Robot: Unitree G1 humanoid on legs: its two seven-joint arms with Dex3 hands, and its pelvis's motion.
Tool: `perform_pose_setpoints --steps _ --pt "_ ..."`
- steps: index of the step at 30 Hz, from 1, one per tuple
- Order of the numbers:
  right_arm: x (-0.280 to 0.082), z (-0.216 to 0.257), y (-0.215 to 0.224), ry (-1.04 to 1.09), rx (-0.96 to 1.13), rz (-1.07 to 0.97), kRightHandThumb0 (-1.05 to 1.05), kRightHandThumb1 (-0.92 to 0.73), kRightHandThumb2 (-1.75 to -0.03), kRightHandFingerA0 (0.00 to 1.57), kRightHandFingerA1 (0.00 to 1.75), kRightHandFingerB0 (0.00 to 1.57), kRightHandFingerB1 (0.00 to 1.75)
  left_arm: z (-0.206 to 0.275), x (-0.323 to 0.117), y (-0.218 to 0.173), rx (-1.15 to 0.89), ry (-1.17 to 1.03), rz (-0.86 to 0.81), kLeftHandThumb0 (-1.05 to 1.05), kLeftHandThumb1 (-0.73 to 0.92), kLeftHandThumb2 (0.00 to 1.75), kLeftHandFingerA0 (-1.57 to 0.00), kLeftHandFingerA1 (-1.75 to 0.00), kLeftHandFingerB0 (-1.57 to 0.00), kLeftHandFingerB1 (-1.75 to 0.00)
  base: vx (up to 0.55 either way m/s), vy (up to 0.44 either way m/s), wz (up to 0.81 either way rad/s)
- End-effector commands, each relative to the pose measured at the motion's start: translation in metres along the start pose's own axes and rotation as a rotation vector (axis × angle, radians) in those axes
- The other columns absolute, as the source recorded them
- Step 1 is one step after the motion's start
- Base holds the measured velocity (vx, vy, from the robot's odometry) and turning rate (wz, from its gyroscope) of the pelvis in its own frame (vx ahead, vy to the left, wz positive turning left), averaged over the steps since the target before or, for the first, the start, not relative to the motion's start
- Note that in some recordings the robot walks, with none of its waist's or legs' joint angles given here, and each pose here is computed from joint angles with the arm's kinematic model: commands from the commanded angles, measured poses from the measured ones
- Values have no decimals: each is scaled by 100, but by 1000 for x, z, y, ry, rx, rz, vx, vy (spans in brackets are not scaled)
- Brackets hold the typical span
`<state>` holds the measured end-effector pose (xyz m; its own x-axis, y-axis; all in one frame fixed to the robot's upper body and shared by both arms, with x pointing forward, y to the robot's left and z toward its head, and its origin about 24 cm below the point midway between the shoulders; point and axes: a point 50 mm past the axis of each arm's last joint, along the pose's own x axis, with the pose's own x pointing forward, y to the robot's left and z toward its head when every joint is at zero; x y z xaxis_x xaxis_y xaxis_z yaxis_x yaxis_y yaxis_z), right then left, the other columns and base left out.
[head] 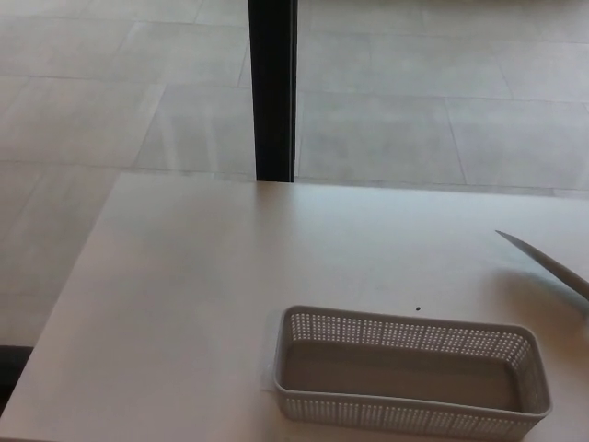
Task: A garden tool is kept on the righthand side and a container is kept on the lefthand side on a desk infront of the robot. the robot uses its right hand to pick up the garden tool and makes a scooping motion inside the container
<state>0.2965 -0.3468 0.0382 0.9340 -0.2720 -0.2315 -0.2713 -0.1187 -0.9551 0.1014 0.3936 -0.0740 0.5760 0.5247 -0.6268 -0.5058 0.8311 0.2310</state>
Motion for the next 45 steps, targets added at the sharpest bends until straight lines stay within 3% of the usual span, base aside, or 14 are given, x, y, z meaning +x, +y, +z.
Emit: perform_pose_setpoints --steps 1,4,6,8,9,19,20,21,31,33,37,38,39,45 --pt "-9 3 14 -83 115 19 -24 -75 -71 87 129 72 55 4 -1 7 9 -15 9 -105 -19 146 -94 -113 -87 -124 0 0 0" --pt "-6 0 -1 -99 152 -67 -24 -69 -73 86 143 81 76 4 -2 9 19 -19 3 -105 -13 141 -107 -121 -95 -124 0 0 0" --pt "-5 -3 -13 -104 198 -135 -20 -68 -79 89 165 69 138 4 -2 8 31 -24 3 -105 -13 143 -111 -119 -97 -123 0 0 0" --pt "-4 -4 -22 -108 230 -179 -21 -64 -82 80 173 65 155 3 -2 10 18 -19 8 -105 -21 145 -99 -109 -99 -116 0 0 0" --pt "-3 -6 -30 -110 262 -225 -18 -60 -90 99 173 68 146 3 -2 9 21 -16 13 -105 -20 146 -97 -110 -97 -116 0 0 0" --pt "-8 -19 -74 -159 450 -540 -16 -48 -109 103 172 72 145 2 -3 10 40 -10 8 -104 -19 142 -101 -109 -98 -113 0 0 0" --pt "-9 -20 -78 -169 457 -555 -34 -49 -114 120 138 94 122 3 -3 10 41 -16 5 -104 -20 143 -99 -111 -98 -113 0 0 0" --pt "-9 -21 -81 -175 463 -571 -26 -48 -112 92 175 78 150 2 -3 10 37 -14 5 -104 -20 142 -100 -109 -97 -111 0 0 0" --pt "-20 -26 -105 -267 462 -696 -25 -48 -114 93 175 79 147 3 -3 13 48 -10 13 -105 -21 144 -101 -107 -95 -112 0 0 0" --pt "-24 -28 -105 -294 434 -683 -32 -51 -115 122 137 94 119 4 -3 13 53 -14 8 -104 -23 145 -103 -106 -98 -110 0 0 0" --pt "-36 -26 -92 -402 264 -601 -26 -47 -119 96 175 78 145 5 -3 13 54 -14 9 -105 -21 144 -119 -109 -106 -110 0 0 0" --pt "-40 -25 -87 -432 231 -597 -34 -49 -114 123 136 90 115 5 -3 13 56 -12 16 -101 -24 144 -105 -104 -97 -109 0 0 0" --pt "-41 -25 -85 -444 229 -595 -26 -46 -111 96 174 80 138 5 -3 13 58 -13 16 -104 -23 146 -107 -105 -98 -106 0 0 0" --pt "-55 -22 -69 -532 102 -596 -22 -42 -105 92 175 72 153 5 -4 14 86 -20 6 -105 -22 145 -105 -108 -103 -99 0 0 0"
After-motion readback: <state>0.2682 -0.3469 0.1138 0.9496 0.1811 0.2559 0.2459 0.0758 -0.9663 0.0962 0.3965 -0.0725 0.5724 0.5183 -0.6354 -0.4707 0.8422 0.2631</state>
